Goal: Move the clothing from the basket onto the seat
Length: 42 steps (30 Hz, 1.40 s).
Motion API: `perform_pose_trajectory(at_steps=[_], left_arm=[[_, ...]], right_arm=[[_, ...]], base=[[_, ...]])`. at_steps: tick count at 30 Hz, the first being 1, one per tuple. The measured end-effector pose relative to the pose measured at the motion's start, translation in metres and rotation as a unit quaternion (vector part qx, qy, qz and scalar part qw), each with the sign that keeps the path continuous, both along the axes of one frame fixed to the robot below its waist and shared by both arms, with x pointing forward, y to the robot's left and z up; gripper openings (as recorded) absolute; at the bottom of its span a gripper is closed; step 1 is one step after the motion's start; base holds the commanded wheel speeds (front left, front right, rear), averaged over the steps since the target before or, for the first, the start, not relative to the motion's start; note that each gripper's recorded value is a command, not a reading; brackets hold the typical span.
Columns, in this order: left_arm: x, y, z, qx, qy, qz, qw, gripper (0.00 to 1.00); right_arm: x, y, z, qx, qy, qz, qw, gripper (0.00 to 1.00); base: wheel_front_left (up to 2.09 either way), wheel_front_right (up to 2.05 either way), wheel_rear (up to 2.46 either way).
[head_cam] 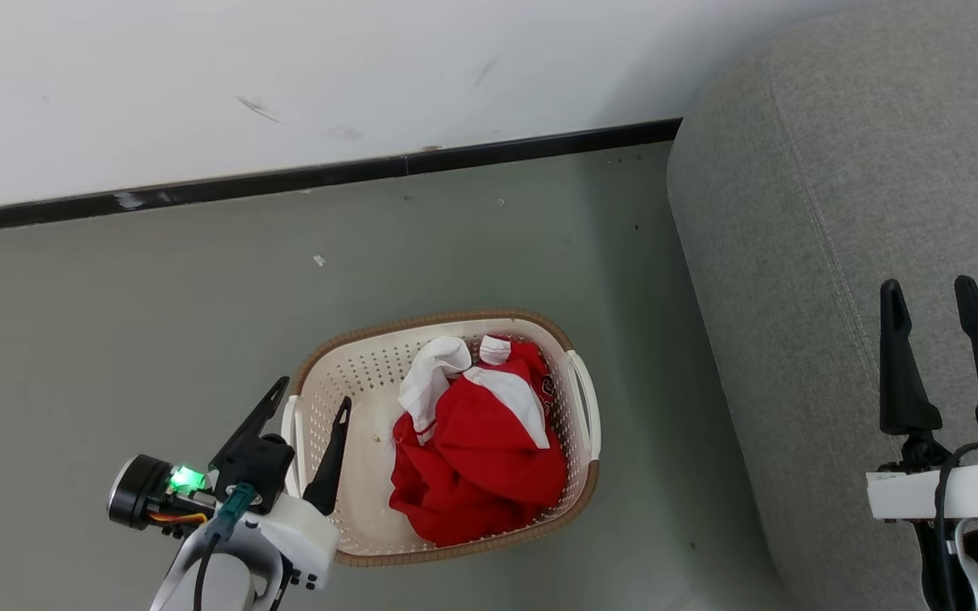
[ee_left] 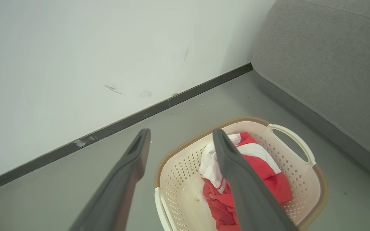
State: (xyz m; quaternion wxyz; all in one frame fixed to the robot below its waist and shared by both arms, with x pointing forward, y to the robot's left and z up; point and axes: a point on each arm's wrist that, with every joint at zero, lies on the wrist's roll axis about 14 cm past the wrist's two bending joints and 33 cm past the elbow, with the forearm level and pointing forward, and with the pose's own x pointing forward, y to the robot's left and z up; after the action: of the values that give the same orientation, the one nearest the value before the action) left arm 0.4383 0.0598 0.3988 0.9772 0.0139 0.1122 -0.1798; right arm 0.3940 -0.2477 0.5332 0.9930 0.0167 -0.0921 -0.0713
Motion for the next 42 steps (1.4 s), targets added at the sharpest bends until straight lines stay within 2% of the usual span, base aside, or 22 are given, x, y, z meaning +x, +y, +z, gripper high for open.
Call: perform_pose_trajectory(at_steps=[13,23,42], left_arm=[[0.015,-0.042,-0.058,0.021,0.054,-0.075,0.996,1.0],[0.002,-0.08,-0.109,0.03,0.11,-0.156,0.981,1.0],[0.001,-0.106,-0.179,0.039,0.173,-0.2,0.964,1.0]], right_arm=[[0.031,-0.012,-0.005,0.005,-0.008,-0.012,1.0,1.0],[0.05,-0.019,-0.017,-0.004,0.002,-0.019,1.0,1.0],[0.077,-0.03,-0.034,-0.013,0.014,-0.024,1.0,1.0]], base=[[0.0,0.0,0.0],[0.0,0.0,0.0],[0.0,0.0,0.0]])
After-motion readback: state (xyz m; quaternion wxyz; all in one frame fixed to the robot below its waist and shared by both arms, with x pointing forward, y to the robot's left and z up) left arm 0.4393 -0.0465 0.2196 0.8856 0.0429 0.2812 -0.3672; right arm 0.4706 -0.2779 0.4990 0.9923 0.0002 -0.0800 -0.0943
